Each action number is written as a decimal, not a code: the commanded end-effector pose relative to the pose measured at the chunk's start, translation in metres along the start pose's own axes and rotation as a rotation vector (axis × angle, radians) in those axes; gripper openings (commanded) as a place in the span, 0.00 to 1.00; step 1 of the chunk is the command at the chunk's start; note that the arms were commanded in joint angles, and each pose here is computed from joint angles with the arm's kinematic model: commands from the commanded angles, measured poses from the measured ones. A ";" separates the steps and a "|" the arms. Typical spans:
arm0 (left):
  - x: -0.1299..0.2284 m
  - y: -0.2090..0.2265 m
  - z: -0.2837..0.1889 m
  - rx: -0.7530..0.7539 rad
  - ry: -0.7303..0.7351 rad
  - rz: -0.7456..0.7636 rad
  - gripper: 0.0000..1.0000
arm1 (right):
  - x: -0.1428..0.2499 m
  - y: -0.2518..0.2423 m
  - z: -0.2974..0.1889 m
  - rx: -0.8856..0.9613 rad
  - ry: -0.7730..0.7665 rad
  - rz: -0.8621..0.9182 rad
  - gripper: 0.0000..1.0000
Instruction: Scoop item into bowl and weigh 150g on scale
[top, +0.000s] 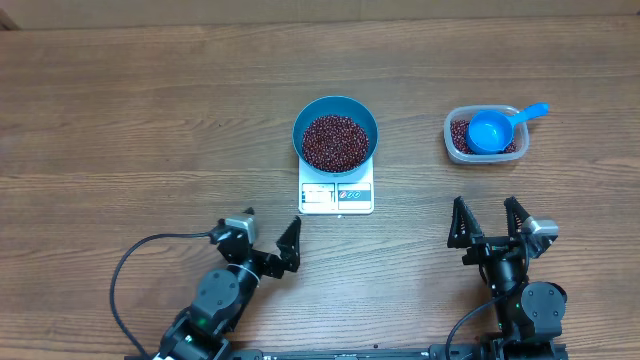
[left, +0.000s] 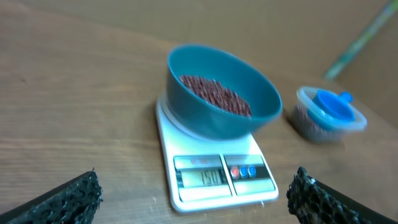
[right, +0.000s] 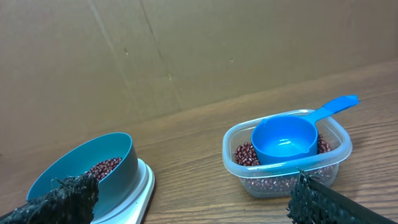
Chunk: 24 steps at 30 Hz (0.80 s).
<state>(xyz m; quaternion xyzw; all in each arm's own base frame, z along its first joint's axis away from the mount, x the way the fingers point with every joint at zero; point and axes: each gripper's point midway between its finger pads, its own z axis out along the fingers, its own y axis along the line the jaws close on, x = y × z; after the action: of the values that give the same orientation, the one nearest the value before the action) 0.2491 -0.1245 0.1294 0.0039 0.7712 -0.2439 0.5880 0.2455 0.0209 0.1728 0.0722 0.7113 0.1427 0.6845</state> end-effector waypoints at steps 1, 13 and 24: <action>-0.020 0.017 -0.006 -0.067 -0.080 0.030 1.00 | 0.002 -0.001 0.000 0.002 -0.002 0.001 1.00; -0.040 0.070 -0.041 -0.277 -0.148 0.221 0.99 | 0.002 -0.001 0.000 0.002 -0.002 0.000 1.00; -0.059 0.090 -0.053 -0.377 -0.218 0.267 0.99 | 0.002 -0.001 0.000 0.002 -0.002 0.001 1.00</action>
<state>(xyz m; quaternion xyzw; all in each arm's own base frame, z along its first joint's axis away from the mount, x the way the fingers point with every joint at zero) 0.2457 -0.0112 0.1593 -0.0413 0.7292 -0.0313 0.6823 0.2454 0.0209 0.1732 0.0720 0.7107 0.1426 0.6851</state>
